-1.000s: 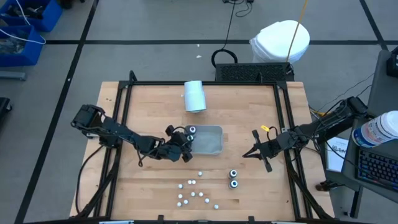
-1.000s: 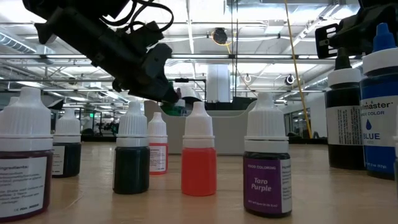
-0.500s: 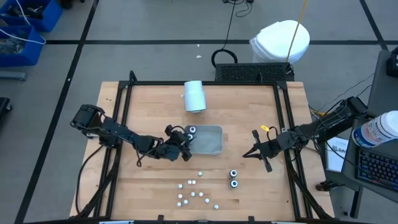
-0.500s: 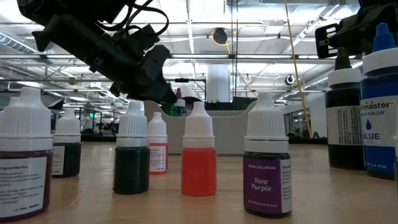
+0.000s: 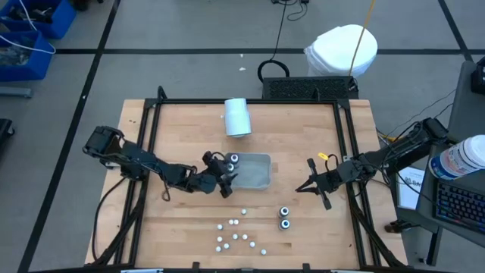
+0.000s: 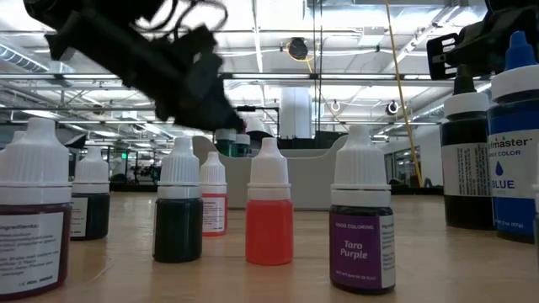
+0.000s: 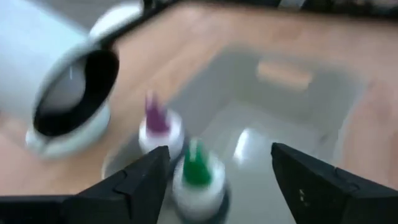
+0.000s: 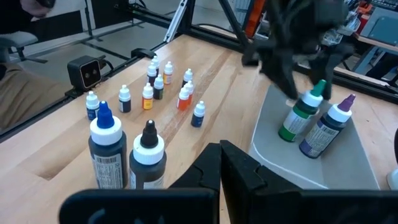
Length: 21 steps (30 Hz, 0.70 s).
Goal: Pick & Place food coloring
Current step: Put the green food coloring bottle into the gray bin, then put the blue food coloring bottle into the gray bin
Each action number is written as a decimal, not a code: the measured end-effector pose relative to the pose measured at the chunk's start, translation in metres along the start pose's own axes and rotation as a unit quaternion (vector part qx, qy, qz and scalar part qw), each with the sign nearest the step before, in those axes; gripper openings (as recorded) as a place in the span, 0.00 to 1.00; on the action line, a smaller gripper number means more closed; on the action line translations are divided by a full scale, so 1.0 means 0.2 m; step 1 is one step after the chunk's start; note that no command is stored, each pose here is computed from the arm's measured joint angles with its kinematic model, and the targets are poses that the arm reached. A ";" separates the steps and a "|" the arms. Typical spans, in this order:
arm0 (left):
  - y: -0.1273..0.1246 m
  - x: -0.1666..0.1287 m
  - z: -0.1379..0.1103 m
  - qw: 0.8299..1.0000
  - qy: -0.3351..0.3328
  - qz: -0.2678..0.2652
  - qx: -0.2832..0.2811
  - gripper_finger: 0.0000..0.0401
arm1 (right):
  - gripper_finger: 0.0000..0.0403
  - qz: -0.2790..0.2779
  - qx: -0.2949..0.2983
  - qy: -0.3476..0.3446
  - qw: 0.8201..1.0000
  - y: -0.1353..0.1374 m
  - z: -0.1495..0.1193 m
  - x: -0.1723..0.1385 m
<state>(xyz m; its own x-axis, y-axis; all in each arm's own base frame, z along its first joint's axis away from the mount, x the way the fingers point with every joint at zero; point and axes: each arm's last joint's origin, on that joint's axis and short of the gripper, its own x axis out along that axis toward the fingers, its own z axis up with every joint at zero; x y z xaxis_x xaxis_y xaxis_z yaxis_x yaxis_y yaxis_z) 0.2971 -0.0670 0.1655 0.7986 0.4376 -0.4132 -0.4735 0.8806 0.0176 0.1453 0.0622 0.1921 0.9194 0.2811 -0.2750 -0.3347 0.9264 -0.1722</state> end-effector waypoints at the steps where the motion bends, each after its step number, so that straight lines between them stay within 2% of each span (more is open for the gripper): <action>1: 0.00 -0.02 0.03 1.000 -0.014 -0.007 -0.002 0.72 | 0.00 0.000 0.000 0.000 1.000 0.00 0.00 0.00; 8: 0.03 -0.17 0.19 0.997 -0.059 -0.052 -0.002 0.75 | 0.00 0.000 0.000 0.000 1.000 0.00 0.00 0.00; 10: 0.02 -0.26 0.22 0.995 -0.072 -0.065 0.014 0.72 | 0.00 0.000 0.002 0.003 1.000 0.00 0.00 0.00; 14: -0.01 -0.45 0.24 0.993 -0.097 -0.048 0.056 0.60 | 0.00 0.001 0.012 0.009 1.000 0.00 -0.01 0.00; 17: -0.02 -0.53 0.16 0.991 -0.102 -0.048 0.065 0.46 | 0.00 0.001 0.013 0.008 1.000 0.00 -0.01 0.00; 21: 0.04 -0.51 -0.07 0.991 -0.101 -0.059 0.062 0.26 | 0.00 0.001 0.013 0.008 1.000 0.00 -0.01 0.00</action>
<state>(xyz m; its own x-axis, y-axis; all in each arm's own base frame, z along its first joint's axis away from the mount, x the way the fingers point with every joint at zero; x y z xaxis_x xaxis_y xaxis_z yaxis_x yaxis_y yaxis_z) 0.2064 -0.1077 0.1961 0.9097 0.3469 -0.2281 -0.3331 0.9378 0.0977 0.1451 0.0621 0.1906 0.9153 0.2792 -0.2902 -0.3311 0.9320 -0.1475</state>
